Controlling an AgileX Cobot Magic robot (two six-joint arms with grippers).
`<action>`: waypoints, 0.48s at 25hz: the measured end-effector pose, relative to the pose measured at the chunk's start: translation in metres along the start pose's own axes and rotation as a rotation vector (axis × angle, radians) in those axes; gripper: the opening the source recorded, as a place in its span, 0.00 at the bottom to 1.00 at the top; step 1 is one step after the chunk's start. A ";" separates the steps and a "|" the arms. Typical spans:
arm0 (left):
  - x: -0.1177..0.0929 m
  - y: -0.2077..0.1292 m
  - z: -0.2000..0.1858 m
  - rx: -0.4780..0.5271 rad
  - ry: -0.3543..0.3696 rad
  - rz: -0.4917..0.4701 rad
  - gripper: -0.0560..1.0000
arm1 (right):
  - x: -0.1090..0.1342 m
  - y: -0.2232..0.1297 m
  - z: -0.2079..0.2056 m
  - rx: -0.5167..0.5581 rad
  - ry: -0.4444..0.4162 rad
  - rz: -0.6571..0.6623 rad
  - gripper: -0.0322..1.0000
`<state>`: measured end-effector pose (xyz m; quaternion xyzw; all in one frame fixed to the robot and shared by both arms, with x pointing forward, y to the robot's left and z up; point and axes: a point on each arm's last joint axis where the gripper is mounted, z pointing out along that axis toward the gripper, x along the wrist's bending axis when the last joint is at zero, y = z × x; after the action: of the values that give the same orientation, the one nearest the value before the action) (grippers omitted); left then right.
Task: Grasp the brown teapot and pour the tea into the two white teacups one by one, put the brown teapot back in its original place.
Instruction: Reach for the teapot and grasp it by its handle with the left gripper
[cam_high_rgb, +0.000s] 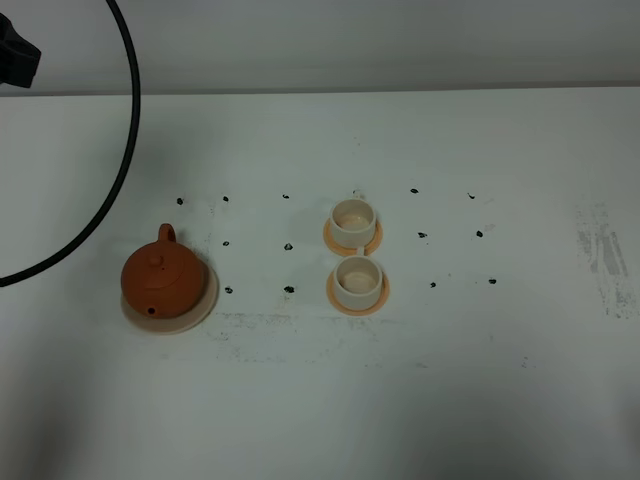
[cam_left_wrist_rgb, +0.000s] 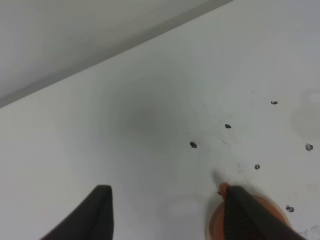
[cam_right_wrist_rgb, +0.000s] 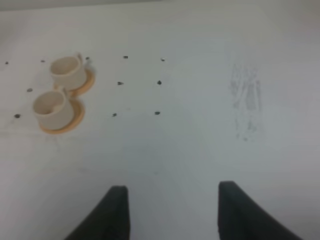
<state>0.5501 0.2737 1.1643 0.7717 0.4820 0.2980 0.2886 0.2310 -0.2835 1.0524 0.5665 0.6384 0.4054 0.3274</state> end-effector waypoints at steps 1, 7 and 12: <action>0.000 0.000 0.001 0.003 -0.001 0.000 0.54 | 0.000 0.000 0.000 0.000 0.002 0.001 0.44; 0.000 0.000 0.002 0.004 -0.005 -0.004 0.54 | 0.000 0.000 0.000 -0.001 0.002 0.001 0.44; -0.001 -0.002 0.003 0.022 -0.014 -0.008 0.54 | 0.000 0.000 0.000 -0.001 0.003 0.001 0.44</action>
<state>0.5512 0.2731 1.1606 0.7749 0.4864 0.2862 0.2846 0.2310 -0.2833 1.0525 0.5660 0.6383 0.4067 0.3268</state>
